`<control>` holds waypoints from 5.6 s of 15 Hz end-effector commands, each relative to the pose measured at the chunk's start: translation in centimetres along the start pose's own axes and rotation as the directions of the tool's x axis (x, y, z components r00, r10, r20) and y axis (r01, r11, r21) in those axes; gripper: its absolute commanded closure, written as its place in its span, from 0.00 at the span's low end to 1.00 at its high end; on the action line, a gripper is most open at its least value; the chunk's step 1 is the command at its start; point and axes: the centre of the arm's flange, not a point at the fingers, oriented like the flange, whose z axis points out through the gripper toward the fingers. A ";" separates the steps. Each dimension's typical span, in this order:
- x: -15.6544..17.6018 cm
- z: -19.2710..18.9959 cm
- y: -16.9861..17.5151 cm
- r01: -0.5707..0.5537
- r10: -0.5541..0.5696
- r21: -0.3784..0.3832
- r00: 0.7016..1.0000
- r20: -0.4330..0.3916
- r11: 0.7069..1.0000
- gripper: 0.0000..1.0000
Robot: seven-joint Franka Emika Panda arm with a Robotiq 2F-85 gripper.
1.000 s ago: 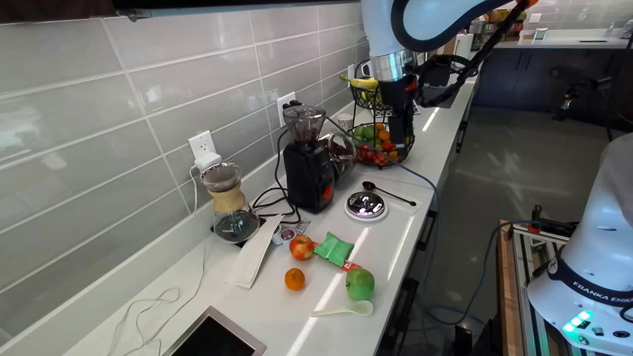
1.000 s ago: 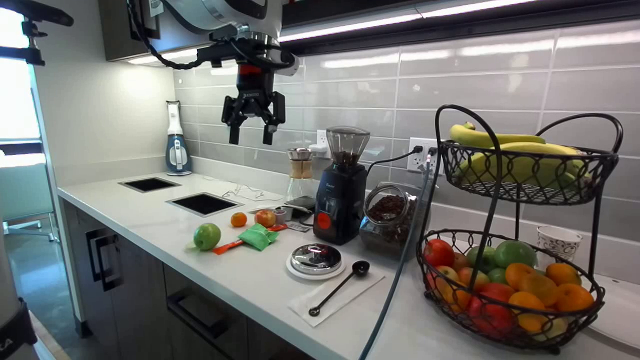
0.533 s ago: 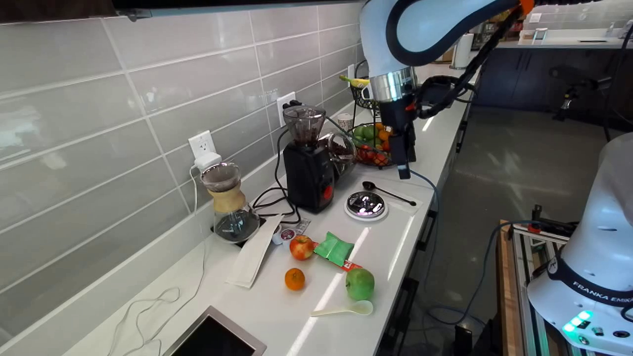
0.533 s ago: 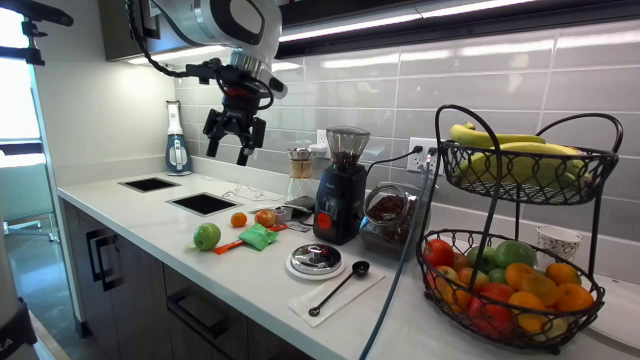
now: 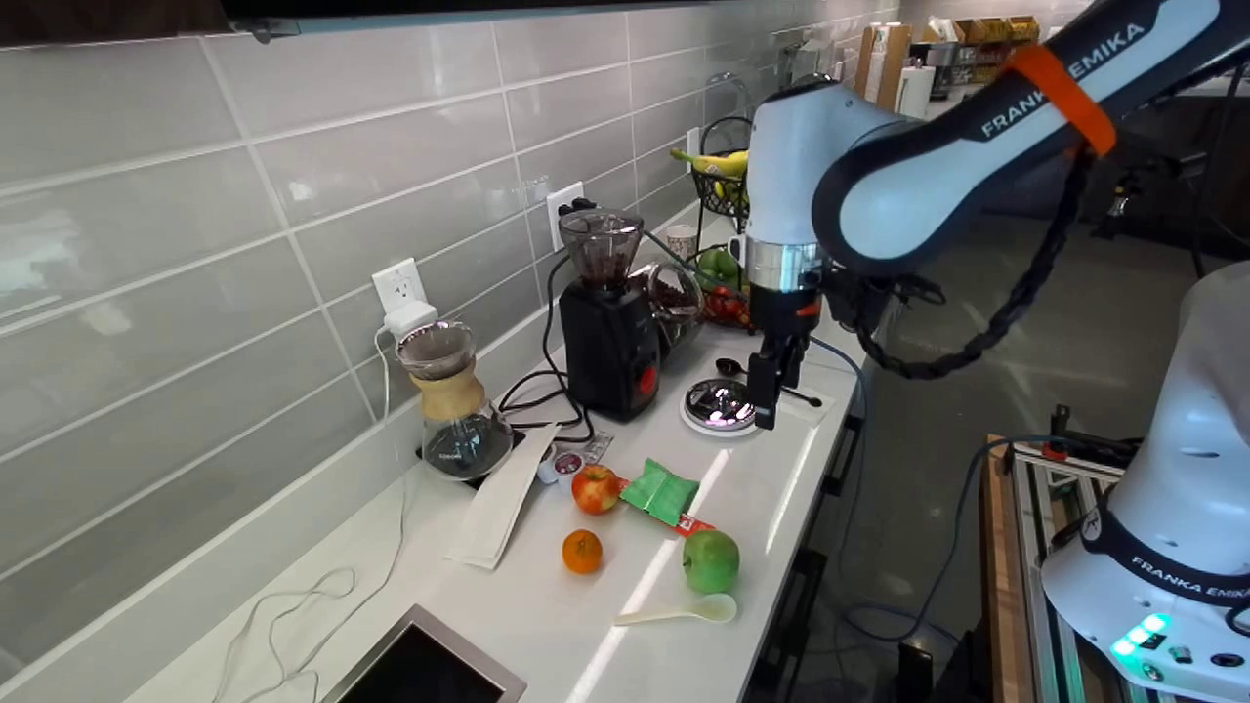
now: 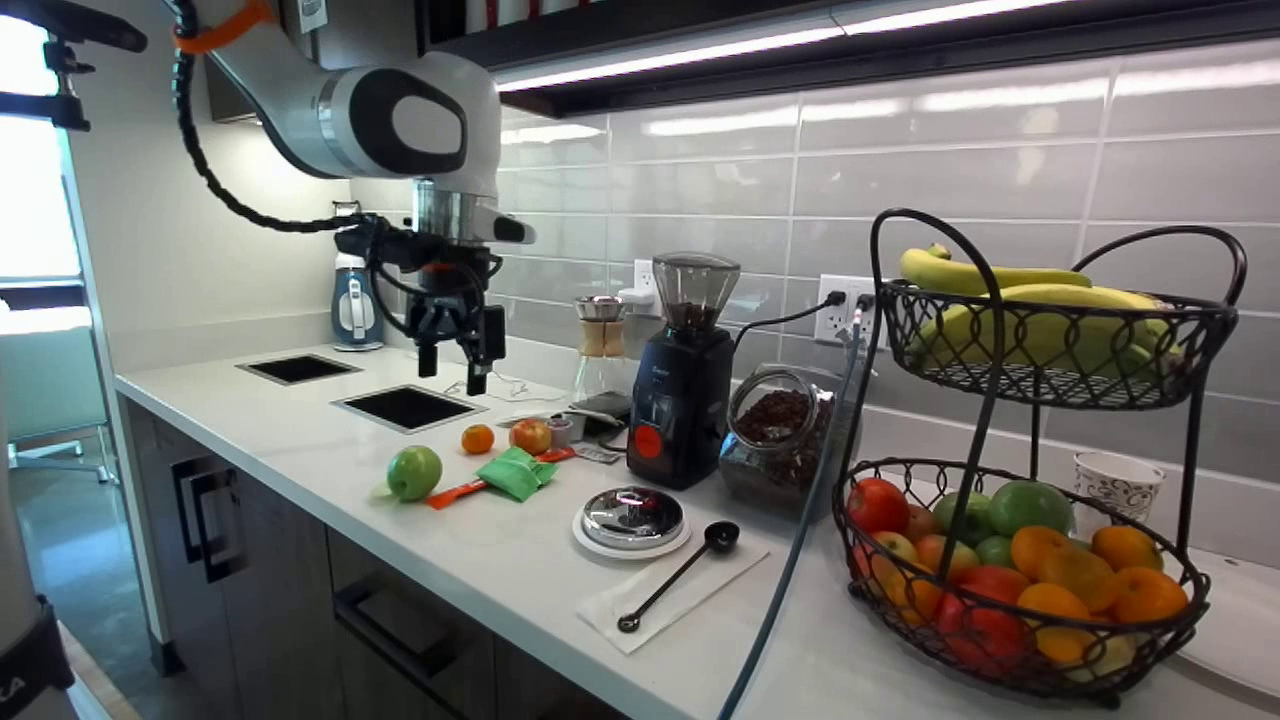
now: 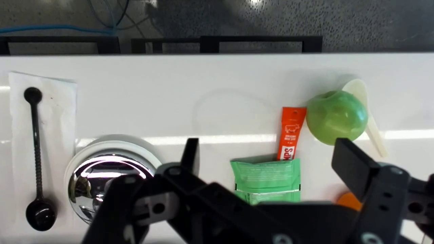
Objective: Put the apple on the rack
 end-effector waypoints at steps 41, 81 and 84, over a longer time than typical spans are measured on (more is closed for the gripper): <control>1.9 15.5 -13.4 0.398 -0.404 -0.084 0.912 -0.074 0.914 0.06; 4.4 2.9 0.9 -0.013 -0.056 -0.375 0.984 -0.172 0.927 0.23; 5.1 3.8 2.7 -0.084 -0.049 -0.511 0.969 -0.243 0.855 0.48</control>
